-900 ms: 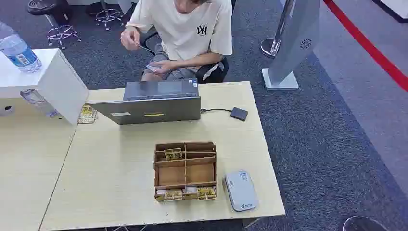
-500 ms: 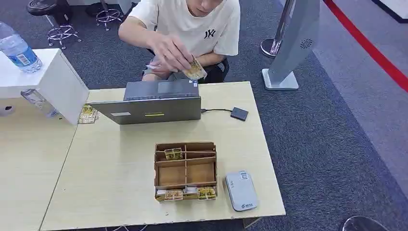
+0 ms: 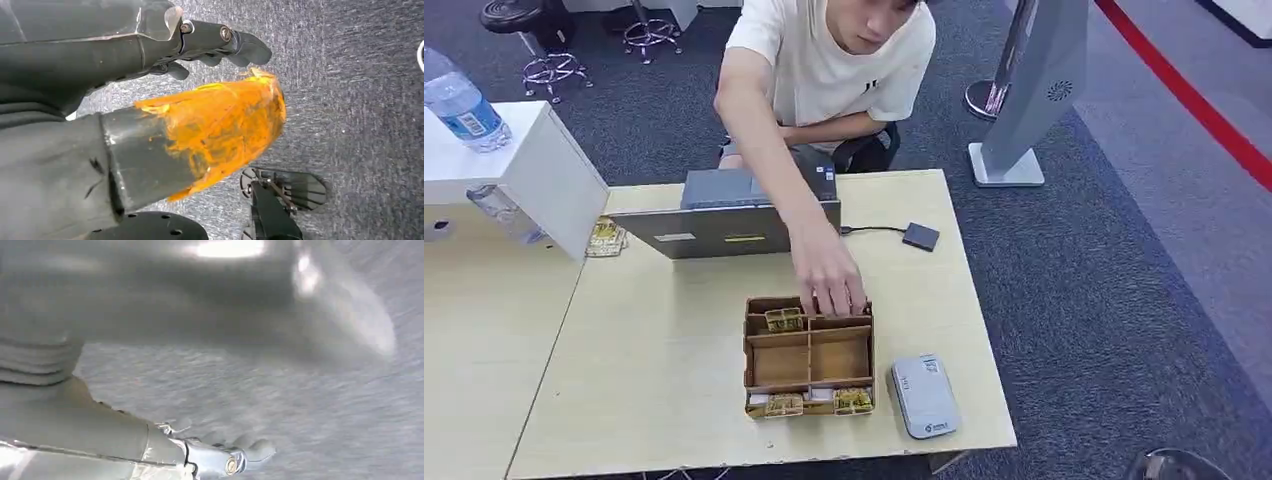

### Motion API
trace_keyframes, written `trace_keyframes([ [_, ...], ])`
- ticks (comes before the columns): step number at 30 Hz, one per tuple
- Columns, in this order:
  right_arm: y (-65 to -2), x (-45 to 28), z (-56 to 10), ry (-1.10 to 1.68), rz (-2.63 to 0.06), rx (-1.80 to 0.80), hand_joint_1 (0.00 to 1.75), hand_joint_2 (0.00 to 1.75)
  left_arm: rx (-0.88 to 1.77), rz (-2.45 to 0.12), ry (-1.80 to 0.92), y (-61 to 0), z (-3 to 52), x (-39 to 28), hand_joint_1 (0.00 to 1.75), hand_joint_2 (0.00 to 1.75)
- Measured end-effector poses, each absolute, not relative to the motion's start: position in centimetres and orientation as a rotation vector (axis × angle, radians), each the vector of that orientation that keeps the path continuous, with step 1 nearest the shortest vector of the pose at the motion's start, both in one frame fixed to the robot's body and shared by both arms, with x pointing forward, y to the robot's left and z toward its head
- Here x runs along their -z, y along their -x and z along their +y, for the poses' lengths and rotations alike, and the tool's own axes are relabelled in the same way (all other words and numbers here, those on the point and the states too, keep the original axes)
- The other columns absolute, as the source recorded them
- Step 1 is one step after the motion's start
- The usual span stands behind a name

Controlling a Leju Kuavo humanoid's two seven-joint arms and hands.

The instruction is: Pass the card to the sensor for recognition and then transmit it.

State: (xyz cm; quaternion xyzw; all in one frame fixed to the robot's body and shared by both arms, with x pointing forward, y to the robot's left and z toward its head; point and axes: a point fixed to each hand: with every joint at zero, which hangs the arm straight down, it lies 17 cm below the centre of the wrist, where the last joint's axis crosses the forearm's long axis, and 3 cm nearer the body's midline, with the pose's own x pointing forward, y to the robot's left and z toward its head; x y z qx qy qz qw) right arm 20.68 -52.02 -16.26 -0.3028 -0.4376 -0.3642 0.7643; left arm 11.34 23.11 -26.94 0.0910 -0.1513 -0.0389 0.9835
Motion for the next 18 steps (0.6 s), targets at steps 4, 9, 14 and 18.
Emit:
trace_keyframes([
  [4, -24.1, 13.1, -52.2, 0.706, -1.07, 0.76, 0.0, 1.75, 0.082, -0.3, -0.185, -11.2, 23.1, 27.0, 0.0, 0.0],
  [9, -27.1, 8.7, -51.8, 0.772, -1.197, 0.742, 0.0, 1.75, 0.077, -0.293, -0.191, -11.0, 23.1, 27.0, 0.0, 0.0],
  [14, -29.3, 3.6, -51.0, 0.851, -1.329, 0.7, 0.0, 1.75, 0.081, -0.292, -0.192, -11.0, 23.1, 27.0, 0.0, 0.0],
  [18, -30.6, -0.7, -49.4, 0.896, -1.446, 0.633, 0.0, 1.75, 0.081, -0.292, -0.193, -10.9, 23.2, 27.0, 0.0, 0.0],
])
